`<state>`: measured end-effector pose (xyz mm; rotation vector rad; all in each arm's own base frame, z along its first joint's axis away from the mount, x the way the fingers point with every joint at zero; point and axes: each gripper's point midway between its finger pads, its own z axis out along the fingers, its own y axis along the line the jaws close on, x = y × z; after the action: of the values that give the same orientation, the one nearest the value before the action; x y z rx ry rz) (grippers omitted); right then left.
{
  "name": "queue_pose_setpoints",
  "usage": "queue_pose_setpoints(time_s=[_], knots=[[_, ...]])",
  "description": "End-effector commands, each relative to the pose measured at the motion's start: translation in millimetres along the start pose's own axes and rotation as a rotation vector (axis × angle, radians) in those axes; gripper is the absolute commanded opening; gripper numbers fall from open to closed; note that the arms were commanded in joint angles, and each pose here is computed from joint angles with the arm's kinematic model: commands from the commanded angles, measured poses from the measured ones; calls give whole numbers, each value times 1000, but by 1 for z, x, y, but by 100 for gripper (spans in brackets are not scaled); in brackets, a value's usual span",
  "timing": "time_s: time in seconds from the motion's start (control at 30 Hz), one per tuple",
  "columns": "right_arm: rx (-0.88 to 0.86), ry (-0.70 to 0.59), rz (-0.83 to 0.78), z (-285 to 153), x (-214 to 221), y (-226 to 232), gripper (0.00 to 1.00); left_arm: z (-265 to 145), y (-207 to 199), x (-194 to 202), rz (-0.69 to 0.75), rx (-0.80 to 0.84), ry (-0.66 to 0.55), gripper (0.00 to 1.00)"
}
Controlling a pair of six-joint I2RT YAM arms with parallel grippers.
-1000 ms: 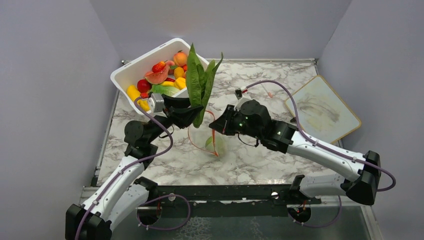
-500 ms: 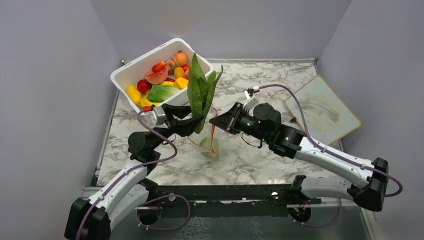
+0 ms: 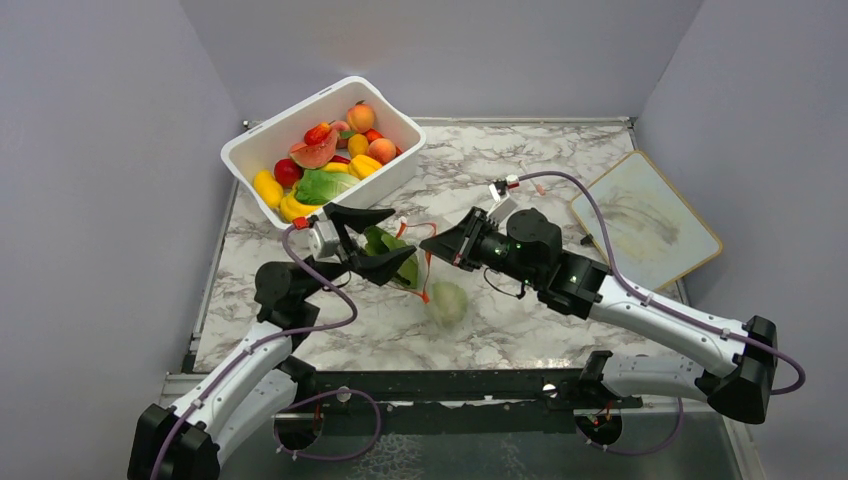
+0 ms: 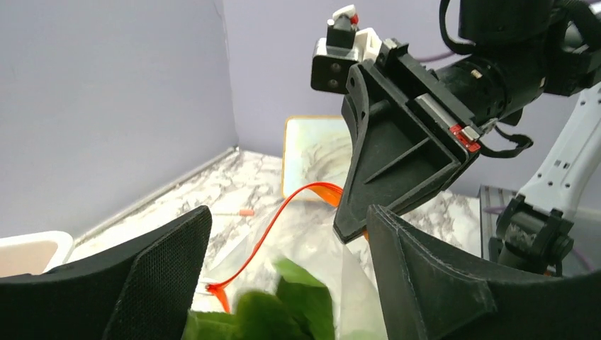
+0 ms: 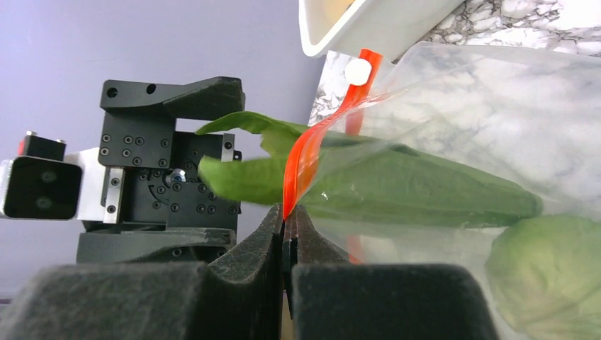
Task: Place the food in the zip-top bag and seal the zipper
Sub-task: Place the fake vegetable in the zipper food storage bag.
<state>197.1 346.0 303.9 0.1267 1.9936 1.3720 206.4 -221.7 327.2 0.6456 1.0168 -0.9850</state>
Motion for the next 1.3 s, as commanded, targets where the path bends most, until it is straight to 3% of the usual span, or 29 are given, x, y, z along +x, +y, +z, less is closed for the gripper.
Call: queue_pose_setpoints(time_s=[0.0,0.13,0.23,0.4,0.6,0.87,1.1,1.2,1.27], knots=[[-85,-35,0,-8,-11,19,1,2,-3,5,51,37,93,79],[-83,-46,-11,-11,-14,19,1,-2,7,8,79,-20,171,68],[-79,-45,-46,-12,-17,21,1,-3,11,4,114,-45,225,67],[-83,-56,-60,-15,-20,24,1,-9,19,-10,143,-107,360,78],[-88,-76,-69,-14,-25,27,1,-29,28,-28,66,-297,312,93],[-91,-84,-72,-10,-30,34,1,-42,14,15,-86,-262,403,96],[-87,-69,-70,-9,-27,33,1,-45,26,38,-99,-298,481,96],[-79,-72,-71,-9,-27,30,1,-41,23,36,-83,-262,487,83],[-72,-72,-71,-9,-26,27,1,-40,21,35,-72,-240,487,65]])
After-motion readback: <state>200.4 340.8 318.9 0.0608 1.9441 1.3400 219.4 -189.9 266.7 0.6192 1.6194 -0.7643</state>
